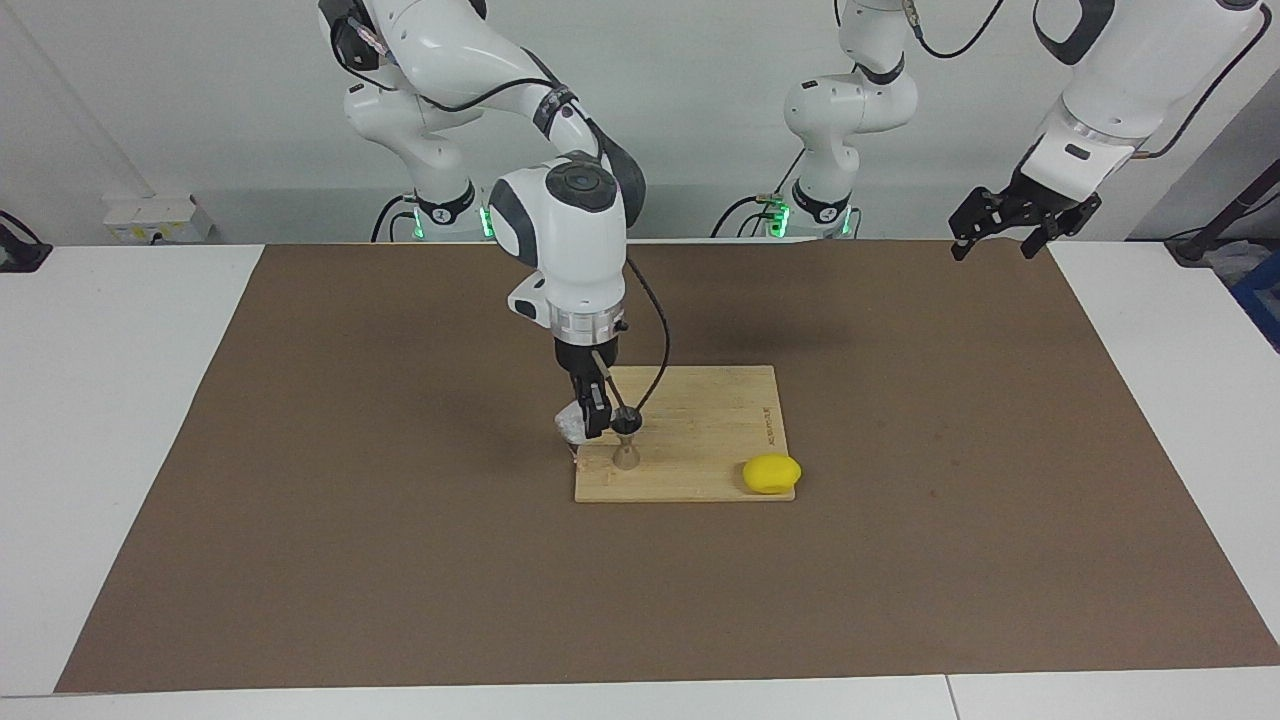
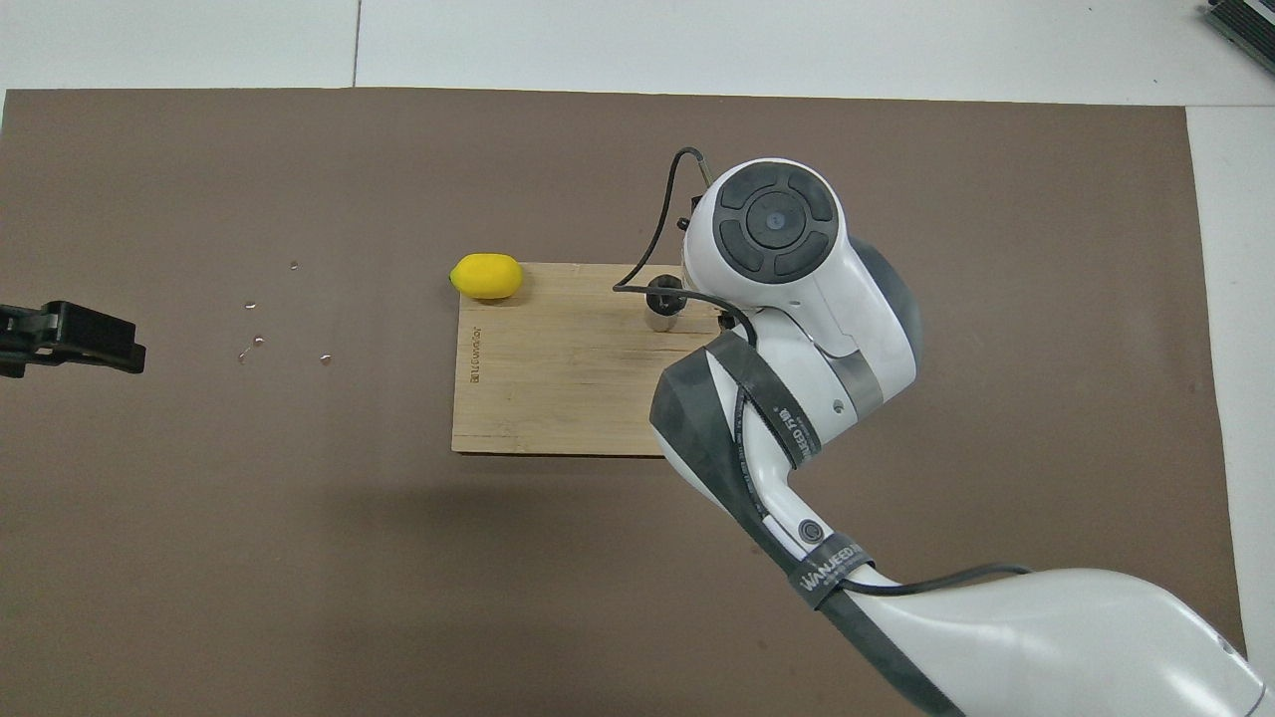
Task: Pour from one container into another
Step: 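Tilt the glass with the right gripper to pour into the metal cup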
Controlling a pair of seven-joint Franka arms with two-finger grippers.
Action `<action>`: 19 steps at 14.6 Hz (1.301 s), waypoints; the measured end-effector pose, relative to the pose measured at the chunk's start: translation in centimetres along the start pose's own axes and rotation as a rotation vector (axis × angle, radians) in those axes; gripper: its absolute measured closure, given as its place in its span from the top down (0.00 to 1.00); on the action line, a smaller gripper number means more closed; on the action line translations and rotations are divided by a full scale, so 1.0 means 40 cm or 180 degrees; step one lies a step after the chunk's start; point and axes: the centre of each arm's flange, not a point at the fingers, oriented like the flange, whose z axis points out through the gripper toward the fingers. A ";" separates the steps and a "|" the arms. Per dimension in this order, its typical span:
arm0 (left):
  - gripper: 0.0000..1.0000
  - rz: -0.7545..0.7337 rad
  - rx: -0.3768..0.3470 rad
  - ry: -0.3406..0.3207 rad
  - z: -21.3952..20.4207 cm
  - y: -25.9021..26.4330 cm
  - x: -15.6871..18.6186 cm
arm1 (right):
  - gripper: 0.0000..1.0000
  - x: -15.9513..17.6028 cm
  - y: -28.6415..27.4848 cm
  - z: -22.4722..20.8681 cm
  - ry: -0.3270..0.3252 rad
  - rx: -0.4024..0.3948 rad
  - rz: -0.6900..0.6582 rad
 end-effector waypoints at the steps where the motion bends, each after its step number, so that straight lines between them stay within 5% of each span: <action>1: 1.00 0.0000 0.0000 0.0000 0.000 0.000 0.000 | 0.51 -0.009 0.002 -0.002 0.0012 0.0010 -0.0027; 19: 1.00 0.0000 0.0000 0.0000 0.000 0.000 0.000 | 0.51 -0.061 0.007 -0.021 0.0230 0.0145 -0.0281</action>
